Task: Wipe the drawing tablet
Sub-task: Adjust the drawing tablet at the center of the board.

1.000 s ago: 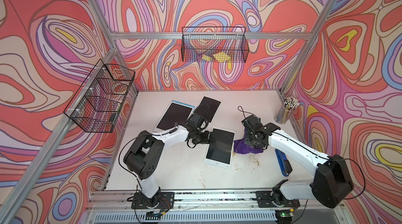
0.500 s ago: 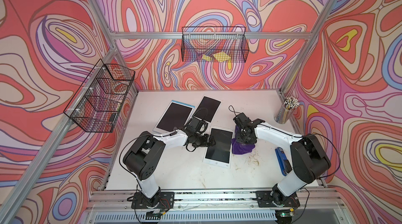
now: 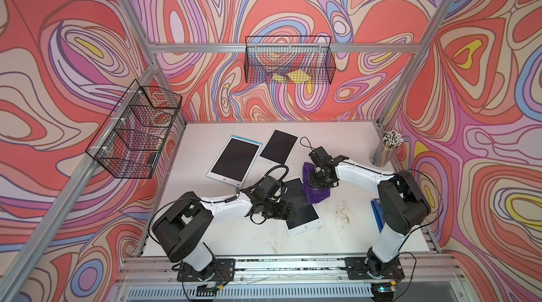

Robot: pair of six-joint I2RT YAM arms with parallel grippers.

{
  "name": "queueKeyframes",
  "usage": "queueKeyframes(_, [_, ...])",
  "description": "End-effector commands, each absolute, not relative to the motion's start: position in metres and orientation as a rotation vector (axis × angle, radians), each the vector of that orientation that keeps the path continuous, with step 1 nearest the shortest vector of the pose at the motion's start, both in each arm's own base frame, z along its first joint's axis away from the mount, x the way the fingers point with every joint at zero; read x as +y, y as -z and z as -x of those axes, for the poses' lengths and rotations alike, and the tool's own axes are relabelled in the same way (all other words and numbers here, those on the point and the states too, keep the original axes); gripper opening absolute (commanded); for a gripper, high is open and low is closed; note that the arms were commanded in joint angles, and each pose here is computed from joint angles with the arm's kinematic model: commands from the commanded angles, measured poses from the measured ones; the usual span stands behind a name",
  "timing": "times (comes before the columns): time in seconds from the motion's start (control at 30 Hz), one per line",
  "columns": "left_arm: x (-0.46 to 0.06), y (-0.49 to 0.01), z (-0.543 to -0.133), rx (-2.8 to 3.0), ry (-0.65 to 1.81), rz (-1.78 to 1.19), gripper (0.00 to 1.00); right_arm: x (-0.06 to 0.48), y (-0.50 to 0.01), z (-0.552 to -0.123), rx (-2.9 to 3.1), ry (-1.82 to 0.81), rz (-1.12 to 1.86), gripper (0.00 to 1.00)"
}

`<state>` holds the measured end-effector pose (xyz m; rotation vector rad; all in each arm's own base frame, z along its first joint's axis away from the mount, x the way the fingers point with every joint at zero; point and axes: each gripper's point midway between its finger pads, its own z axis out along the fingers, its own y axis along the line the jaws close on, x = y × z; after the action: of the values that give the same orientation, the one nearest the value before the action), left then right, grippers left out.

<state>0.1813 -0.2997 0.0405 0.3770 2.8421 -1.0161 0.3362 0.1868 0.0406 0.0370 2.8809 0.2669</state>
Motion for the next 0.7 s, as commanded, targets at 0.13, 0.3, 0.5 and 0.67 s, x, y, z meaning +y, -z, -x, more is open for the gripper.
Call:
queueKeyframes(0.13, [-0.280, -0.017, -0.126, 3.035, 0.913, -0.327, 0.87, 0.253, -0.038, -0.335, 2.896, -0.565, 0.177, 0.00])
queueKeyframes(0.3, [-0.276, -0.015, -0.119, 3.047, 0.899, -0.319, 0.87, 0.281, -0.043, -0.339, 2.891, -0.639, 0.256, 0.00])
queueKeyframes(0.5, [-0.271, -0.009, -0.110, 3.077, 0.899, -0.319, 0.88, 0.284, -0.043, -0.340, 2.894, -0.655, 0.254, 0.00])
queueKeyframes(0.67, [-0.263, -0.040, -0.114, 3.020, 0.835, -0.424, 0.89, 0.216, -0.081, -0.369, 2.794, -0.591, -0.005, 0.00])
